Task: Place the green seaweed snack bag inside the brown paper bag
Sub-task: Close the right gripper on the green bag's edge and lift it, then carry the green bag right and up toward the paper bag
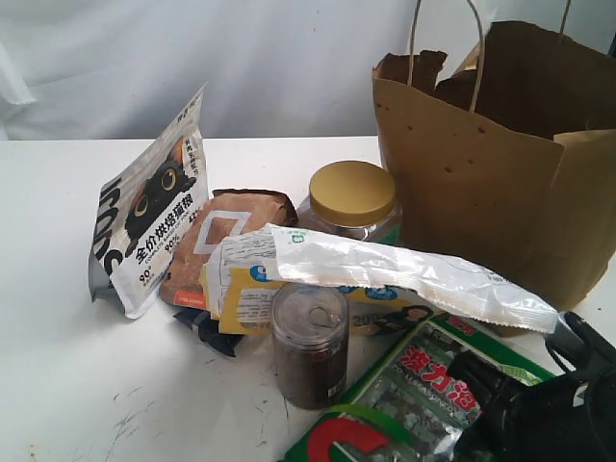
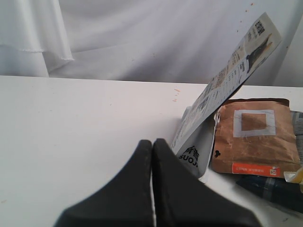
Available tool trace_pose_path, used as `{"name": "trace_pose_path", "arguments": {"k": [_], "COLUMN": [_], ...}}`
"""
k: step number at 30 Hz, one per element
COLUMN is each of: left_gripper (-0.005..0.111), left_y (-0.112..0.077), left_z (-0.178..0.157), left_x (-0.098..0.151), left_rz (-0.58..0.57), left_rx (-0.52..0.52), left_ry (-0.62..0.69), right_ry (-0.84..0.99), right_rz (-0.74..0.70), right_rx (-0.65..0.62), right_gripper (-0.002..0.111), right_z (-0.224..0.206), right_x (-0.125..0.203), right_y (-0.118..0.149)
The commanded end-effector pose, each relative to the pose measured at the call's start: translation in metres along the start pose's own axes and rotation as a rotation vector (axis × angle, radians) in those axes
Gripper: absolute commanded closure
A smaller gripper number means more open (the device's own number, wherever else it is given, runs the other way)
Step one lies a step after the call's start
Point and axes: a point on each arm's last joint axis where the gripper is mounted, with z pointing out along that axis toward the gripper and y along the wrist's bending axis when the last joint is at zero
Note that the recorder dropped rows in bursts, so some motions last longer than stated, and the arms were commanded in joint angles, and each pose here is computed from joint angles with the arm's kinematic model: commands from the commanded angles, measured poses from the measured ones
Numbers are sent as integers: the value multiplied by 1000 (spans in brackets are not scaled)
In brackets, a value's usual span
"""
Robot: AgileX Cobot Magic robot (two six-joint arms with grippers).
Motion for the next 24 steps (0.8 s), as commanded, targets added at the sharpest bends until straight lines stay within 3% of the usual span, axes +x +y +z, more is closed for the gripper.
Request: {"name": "trace_pose_path", "arguments": {"k": [1, 5, 14, 24], "left_gripper": [107, 107, 107, 107], "left_y": [0, 0, 0, 0], "left_z": [0, 0, 0, 0], "left_x": [1, 1, 1, 1], "left_rz": [-8, -8, -8, -8], "left_rx": [-1, -1, -1, -1], "left_ry": [1, 1, 1, 1], "right_ry": [8, 50, 47, 29], "right_rz": [-43, -90, -167, -153], "right_rx": [9, 37, -47, -157], "right_gripper": [92, 108, 108, 108], "right_z": [1, 0, -27, -70], "right_x": [1, 5, 12, 27], "right_y": [-1, -4, -2, -11]}}
